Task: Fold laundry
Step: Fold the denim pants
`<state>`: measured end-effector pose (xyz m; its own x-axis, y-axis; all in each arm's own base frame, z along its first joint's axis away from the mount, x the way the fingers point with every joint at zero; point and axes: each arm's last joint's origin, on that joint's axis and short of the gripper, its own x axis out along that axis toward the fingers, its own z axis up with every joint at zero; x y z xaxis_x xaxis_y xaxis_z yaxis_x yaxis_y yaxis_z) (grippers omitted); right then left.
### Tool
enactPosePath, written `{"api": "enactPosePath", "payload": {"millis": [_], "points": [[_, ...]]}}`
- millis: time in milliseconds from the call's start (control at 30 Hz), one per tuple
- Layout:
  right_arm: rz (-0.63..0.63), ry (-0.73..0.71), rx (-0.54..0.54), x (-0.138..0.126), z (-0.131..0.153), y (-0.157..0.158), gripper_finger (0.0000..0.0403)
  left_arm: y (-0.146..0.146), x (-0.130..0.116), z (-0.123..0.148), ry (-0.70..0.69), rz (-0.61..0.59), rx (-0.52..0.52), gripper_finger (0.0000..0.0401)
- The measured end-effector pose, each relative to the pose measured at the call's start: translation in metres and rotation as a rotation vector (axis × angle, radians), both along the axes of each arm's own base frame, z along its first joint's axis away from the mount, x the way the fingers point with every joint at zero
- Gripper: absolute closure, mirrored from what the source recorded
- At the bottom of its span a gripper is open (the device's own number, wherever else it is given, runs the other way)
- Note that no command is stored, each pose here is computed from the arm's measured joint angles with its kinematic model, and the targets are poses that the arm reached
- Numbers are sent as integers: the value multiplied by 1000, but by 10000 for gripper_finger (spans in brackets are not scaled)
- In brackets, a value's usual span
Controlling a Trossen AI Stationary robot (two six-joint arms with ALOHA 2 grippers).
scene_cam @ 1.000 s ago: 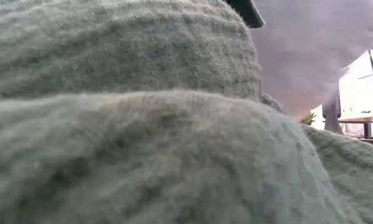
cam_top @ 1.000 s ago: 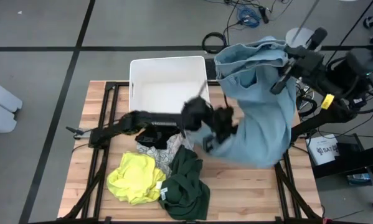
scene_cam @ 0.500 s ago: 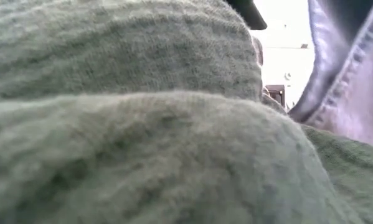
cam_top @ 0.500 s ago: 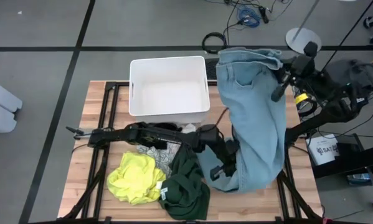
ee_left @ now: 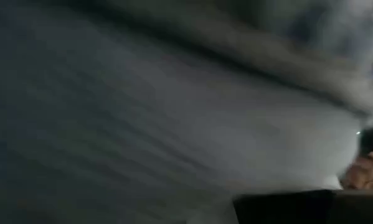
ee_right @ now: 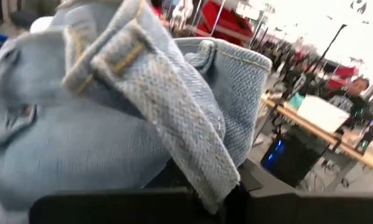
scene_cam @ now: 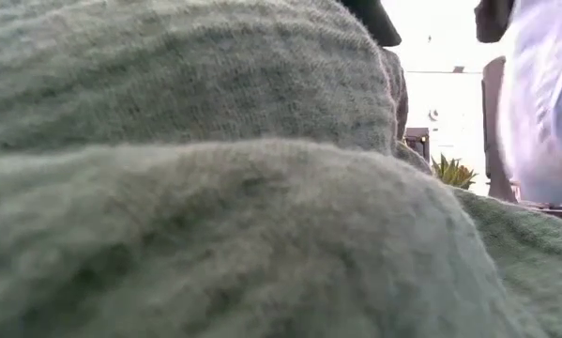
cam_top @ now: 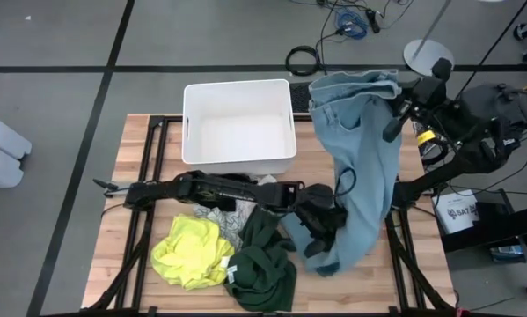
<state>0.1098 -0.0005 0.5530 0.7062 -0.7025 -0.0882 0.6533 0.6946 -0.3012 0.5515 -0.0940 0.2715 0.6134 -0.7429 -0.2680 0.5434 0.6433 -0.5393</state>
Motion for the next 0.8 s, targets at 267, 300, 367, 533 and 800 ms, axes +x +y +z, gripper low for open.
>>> {"api": "enactPosePath", "payload": {"millis": [267, 300, 367, 533, 800], "points": [[-94, -38, -149, -5, 22, -3, 380, 50, -26, 16, 197, 452, 439, 303], [-95, -42, -154, -6, 23, -3, 380, 54, -32, 25, 191, 543, 517, 303], [-95, -46, -156, -9, 24, -4, 380, 60, -42, 49, 116, 665, 653, 303], [-86, -27, -155, -9, 21, -4, 380, 49, -81, 127, -121, 668, 715, 303], [-54, -54, -143, -1, 22, -1, 380, 4, -121, 197, -474, 420, 449, 303]]}}
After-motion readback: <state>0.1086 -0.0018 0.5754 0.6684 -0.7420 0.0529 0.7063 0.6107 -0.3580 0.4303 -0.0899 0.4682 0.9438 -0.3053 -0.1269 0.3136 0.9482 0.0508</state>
